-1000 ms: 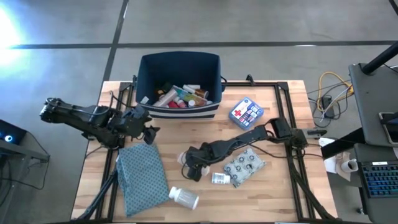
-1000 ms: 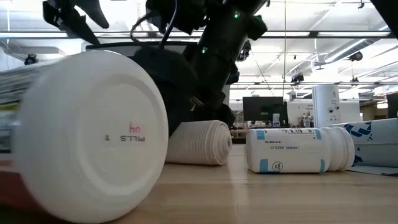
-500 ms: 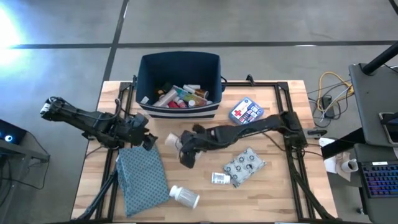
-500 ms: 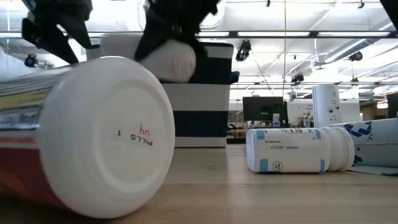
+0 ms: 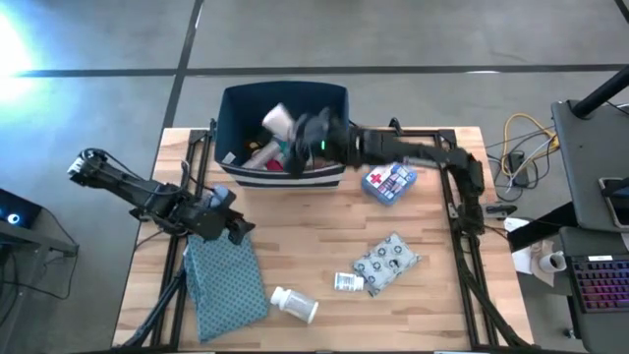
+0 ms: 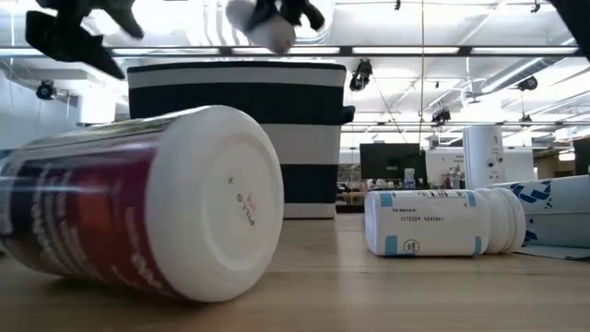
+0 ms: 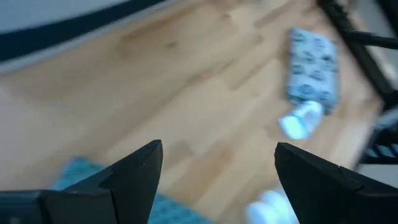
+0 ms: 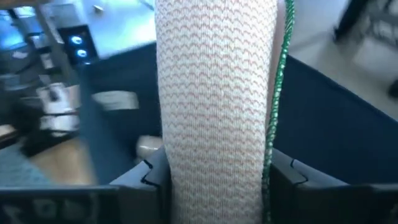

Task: Pick & place medical supplies in basket/bin
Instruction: Put the brown bandage into the blue bin, then put the big white pill bottle into the blue bin

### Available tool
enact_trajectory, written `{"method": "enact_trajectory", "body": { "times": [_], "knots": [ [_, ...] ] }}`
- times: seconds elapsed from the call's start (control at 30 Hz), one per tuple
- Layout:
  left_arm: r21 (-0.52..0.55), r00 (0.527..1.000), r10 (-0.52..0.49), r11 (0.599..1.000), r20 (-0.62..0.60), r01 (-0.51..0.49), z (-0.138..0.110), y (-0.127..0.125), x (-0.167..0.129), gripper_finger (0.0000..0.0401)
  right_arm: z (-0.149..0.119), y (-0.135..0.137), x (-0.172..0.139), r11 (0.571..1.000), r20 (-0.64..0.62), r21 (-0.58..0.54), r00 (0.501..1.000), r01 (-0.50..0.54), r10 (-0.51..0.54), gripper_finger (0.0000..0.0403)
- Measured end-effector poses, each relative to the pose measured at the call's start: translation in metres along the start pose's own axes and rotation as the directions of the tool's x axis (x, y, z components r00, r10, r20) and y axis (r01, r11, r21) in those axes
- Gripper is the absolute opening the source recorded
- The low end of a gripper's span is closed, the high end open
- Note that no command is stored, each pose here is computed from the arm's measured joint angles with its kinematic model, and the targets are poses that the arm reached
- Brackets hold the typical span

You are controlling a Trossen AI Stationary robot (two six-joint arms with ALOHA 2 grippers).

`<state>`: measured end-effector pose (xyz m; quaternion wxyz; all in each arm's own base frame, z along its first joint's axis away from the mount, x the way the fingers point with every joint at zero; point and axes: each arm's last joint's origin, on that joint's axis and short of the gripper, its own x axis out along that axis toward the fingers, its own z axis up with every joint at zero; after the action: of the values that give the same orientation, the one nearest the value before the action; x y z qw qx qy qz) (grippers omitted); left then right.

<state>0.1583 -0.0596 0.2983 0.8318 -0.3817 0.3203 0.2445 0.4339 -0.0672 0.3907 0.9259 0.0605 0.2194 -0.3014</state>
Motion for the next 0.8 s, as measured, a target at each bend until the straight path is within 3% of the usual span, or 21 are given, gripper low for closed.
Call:
{"method": "enact_trajectory", "body": {
  "times": [0.13,0.27,0.5,0.6,0.8],
  "knots": [
    [0.012,0.994,-0.101,0.995,-0.034,0.102,-0.011,-0.017,0.003,0.0288,-0.01,-0.043,0.036,0.99,-0.117,0.132,0.991,-0.043,0.059,0.0162],
    [0.033,0.994,-0.098,0.994,-0.056,0.1,-0.022,-0.022,0.005,0.0288,-0.023,-0.061,0.056,0.986,-0.203,0.16,0.976,-0.044,0.077,0.0187],
    [0.033,0.995,-0.082,0.996,-0.048,0.083,-0.025,-0.024,0.009,0.0288,-0.022,-0.062,0.054,0.989,-0.2,0.139,0.976,-0.057,0.084,0.026],
    [0.032,0.995,-0.084,0.996,-0.044,0.086,-0.024,-0.023,0.008,0.0288,-0.022,-0.06,0.053,0.984,-0.212,0.148,0.968,-0.103,0.133,0.0289],
    [0.028,0.995,-0.089,0.996,-0.038,0.09,-0.024,-0.024,0.008,0.0288,-0.017,-0.038,0.028,0.986,-0.194,0.062,0.967,-0.155,0.164,0.031]
  ]
}}
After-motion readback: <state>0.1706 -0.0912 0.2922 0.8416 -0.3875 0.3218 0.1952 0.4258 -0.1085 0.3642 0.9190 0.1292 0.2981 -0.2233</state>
